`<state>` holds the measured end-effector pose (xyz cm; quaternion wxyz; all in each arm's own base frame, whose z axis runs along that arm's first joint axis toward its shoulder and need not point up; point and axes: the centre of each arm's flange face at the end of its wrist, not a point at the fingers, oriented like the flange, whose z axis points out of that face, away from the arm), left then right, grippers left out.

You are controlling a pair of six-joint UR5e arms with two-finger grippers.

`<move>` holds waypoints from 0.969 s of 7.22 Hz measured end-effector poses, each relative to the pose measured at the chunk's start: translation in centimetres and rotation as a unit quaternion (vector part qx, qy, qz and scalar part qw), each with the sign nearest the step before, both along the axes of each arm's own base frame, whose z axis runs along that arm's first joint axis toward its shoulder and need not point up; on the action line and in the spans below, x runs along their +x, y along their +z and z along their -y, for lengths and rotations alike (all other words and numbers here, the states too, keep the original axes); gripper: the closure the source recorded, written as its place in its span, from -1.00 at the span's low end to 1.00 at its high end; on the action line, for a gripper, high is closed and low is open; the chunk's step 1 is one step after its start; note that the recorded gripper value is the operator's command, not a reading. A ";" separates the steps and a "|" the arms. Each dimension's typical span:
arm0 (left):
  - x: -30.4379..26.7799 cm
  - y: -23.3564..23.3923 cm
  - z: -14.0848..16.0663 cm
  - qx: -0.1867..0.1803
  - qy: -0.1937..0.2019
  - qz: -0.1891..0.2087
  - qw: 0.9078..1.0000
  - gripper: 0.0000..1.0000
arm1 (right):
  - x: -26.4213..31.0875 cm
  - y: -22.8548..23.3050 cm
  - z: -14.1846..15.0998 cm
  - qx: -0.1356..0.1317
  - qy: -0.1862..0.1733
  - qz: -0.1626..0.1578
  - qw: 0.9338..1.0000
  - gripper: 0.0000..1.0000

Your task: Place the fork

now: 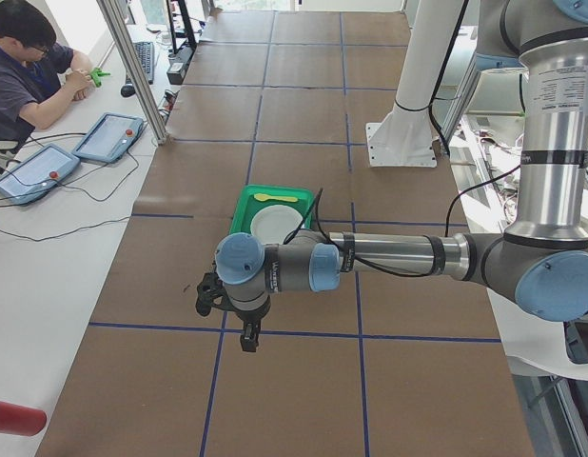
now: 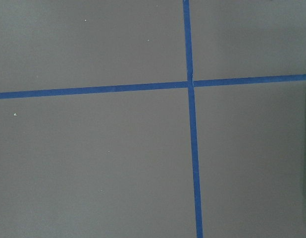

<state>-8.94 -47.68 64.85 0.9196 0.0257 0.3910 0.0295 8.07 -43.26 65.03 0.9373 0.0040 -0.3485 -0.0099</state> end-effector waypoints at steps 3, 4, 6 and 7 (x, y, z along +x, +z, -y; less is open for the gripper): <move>0.0 -0.2 0.2 0.003 0.001 -0.001 1.000 -1.00 | 0.0 0.0 0.0 0.000 0.000 0.000 1.000 -1.00; 0.0 -0.2 0.2 0.003 0.001 0.000 1.000 -1.00 | 0.0 0.0 0.0 0.000 0.000 0.000 1.000 -1.00; 0.0 -0.2 0.3 0.003 0.001 0.000 1.000 -1.00 | 0.0 0.0 0.0 0.000 0.000 0.000 1.000 -1.00; 0.0 -0.2 0.3 0.003 0.001 0.000 1.000 -1.00 | 0.0 0.0 0.0 0.000 0.000 0.000 1.000 -1.00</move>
